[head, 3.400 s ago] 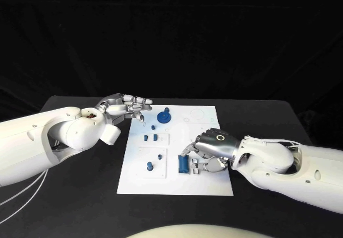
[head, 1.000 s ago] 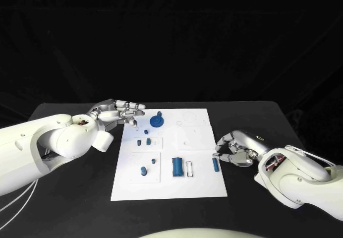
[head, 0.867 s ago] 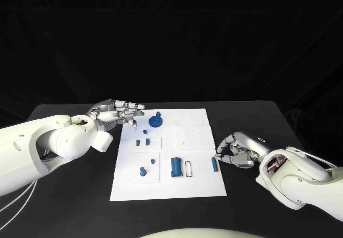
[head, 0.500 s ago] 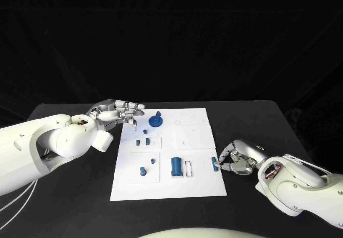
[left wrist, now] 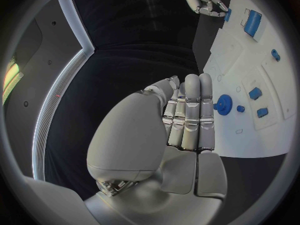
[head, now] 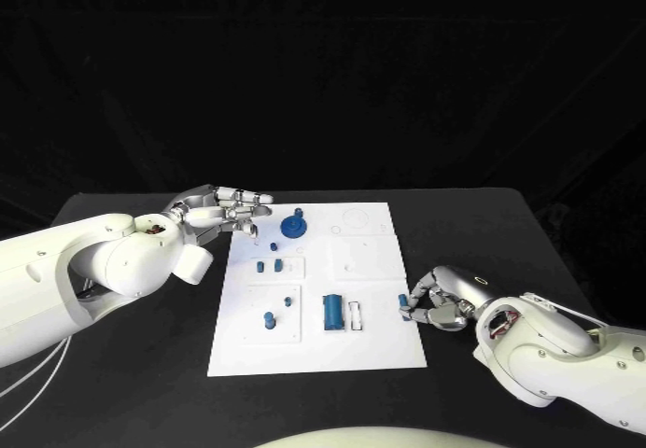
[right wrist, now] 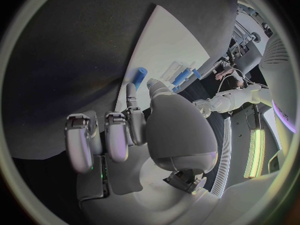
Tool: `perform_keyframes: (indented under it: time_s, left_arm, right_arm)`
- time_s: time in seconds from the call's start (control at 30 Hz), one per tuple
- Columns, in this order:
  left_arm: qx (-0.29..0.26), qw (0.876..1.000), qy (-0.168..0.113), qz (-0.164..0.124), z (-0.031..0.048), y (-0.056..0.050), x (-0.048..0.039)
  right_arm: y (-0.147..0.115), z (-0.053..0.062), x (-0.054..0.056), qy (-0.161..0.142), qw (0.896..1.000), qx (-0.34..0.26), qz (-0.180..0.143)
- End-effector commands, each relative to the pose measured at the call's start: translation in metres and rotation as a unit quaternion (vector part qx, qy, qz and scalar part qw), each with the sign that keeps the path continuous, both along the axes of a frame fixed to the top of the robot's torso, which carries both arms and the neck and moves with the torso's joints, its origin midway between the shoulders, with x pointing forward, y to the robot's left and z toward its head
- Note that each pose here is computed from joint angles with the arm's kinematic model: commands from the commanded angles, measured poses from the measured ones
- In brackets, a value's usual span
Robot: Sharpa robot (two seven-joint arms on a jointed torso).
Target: Assemble the parts on the task board
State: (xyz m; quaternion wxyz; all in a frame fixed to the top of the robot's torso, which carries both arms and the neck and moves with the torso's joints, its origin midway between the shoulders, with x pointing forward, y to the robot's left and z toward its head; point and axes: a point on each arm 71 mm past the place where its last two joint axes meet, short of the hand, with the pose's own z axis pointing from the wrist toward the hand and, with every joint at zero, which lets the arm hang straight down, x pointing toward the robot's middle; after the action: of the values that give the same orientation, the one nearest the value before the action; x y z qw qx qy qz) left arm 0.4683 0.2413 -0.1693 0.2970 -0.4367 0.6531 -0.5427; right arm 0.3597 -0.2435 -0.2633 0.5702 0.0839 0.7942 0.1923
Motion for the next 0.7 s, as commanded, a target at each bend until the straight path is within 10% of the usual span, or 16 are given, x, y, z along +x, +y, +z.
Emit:
perform_keyframes:
  time_s: [0.03, 0.7]
  left_arm:
    - [-0.004, 1.000, -0.003, -0.006, 0.0010, -0.002, -0.0005]
    - [-0.010, 1.000, 0.005, -0.005, 0.0003, -0.001, -0.0005]
  right_arm:
    - [0.001, -0.002, 0.001, -0.003, 1.000, -0.018, 0.002]
    - [0.020, -0.017, 0.005, -0.011, 0.993, -0.108, 0.042]
